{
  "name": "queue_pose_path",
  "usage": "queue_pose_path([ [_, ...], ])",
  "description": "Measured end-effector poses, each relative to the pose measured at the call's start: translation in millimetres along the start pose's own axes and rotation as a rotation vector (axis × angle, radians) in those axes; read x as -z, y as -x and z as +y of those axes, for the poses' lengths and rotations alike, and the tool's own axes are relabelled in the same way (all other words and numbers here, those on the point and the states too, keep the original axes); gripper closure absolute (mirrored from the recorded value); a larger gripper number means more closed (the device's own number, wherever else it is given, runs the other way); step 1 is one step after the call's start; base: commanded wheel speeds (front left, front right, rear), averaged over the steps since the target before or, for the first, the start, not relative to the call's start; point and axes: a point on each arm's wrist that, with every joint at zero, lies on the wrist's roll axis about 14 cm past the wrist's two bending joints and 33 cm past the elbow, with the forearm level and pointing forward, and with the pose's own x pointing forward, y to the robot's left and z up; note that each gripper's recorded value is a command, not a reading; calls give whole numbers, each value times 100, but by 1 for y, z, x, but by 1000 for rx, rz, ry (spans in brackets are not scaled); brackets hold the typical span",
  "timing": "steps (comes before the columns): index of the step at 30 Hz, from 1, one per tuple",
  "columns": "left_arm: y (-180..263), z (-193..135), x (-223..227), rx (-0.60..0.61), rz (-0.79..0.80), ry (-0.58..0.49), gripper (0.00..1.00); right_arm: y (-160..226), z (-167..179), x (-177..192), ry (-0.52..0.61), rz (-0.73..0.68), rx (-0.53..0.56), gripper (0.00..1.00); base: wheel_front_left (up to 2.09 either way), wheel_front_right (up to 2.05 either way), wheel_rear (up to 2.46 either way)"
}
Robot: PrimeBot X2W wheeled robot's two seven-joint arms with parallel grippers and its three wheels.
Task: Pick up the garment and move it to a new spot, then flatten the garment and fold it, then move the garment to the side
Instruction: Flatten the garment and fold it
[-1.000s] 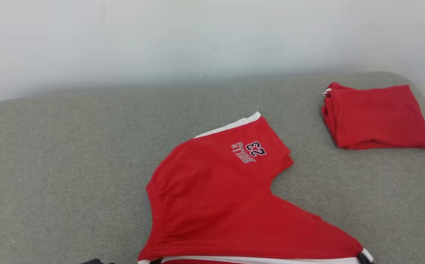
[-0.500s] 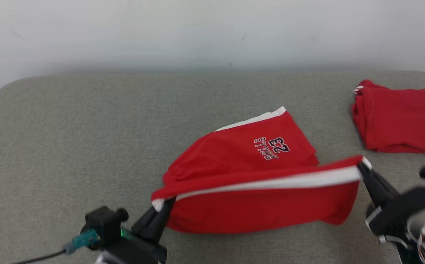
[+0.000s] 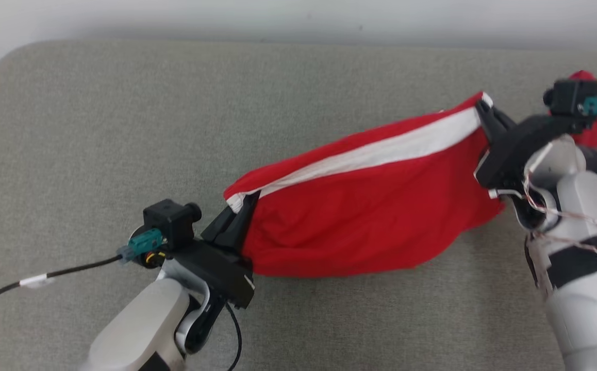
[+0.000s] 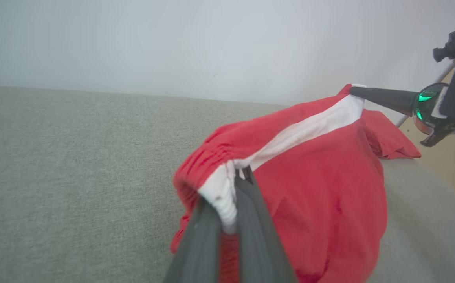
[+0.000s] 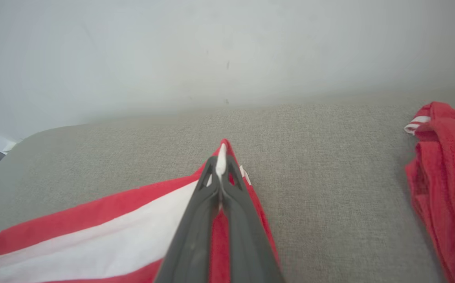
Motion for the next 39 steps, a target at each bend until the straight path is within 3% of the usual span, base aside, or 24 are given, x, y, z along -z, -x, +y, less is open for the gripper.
queue_pose_path([
  [5,-14,14,12,-30,32,10,100,-41,8,2,76,4,-8,100,0,0,0],
  [8,-17,18,25,-40,65,15,100,-59,2,27,117,85,9,100,0,0,0],
  [13,-16,25,24,-59,66,11,100,-69,-5,29,136,83,27,100,0,0,0],
  [14,-15,24,23,-59,64,10,100,-68,-5,29,139,81,29,96,0,0,0],
  [15,-15,24,22,-60,63,9,65,-67,-6,30,142,82,31,28,0,0,0],
  [16,-15,23,23,-56,67,2,8,-65,-5,31,130,82,32,0,0,0,0],
  [17,-14,22,22,-53,68,-4,0,-64,-4,31,122,78,31,0,0,0,0],
  [28,18,35,-13,-170,-59,-72,0,-26,-3,18,114,-9,16,0,0,0,0],
  [39,82,49,-69,-363,-266,-220,0,21,-26,43,81,10,45,0,0,0,0],
])
